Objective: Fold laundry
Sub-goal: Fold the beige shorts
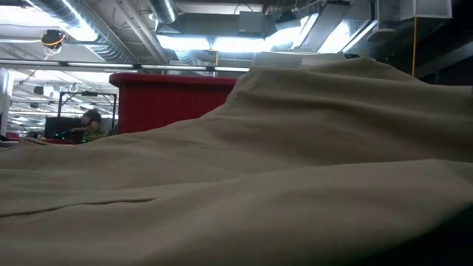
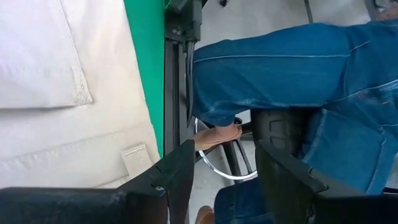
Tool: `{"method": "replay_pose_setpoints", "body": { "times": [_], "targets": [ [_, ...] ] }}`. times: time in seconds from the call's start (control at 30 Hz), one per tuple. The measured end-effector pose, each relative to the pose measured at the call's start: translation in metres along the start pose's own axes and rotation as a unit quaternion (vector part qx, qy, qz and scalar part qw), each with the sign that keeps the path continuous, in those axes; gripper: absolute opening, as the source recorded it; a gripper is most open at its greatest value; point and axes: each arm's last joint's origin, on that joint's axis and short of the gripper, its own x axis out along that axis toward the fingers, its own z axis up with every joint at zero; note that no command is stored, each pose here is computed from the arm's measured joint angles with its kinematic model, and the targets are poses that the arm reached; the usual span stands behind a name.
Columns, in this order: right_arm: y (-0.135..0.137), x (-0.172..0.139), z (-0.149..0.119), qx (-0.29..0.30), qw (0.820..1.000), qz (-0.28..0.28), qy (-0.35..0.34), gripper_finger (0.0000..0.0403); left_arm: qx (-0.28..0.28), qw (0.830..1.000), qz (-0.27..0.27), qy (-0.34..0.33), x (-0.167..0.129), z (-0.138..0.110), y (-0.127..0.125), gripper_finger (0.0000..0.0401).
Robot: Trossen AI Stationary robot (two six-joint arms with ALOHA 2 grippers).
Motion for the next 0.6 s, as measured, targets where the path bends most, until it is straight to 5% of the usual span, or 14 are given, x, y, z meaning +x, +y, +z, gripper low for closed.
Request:
{"method": "replay_pose_setpoints", "body": {
  "times": [0.6],
  "targets": [
    [0.001, 0.002, 0.001, -0.002, 1.000, 0.006, 0.000, 0.0214, -0.003, 0.996, 0.078, 0.037, 0.015, -0.013, 0.019, 0.0163]
  ]
}}
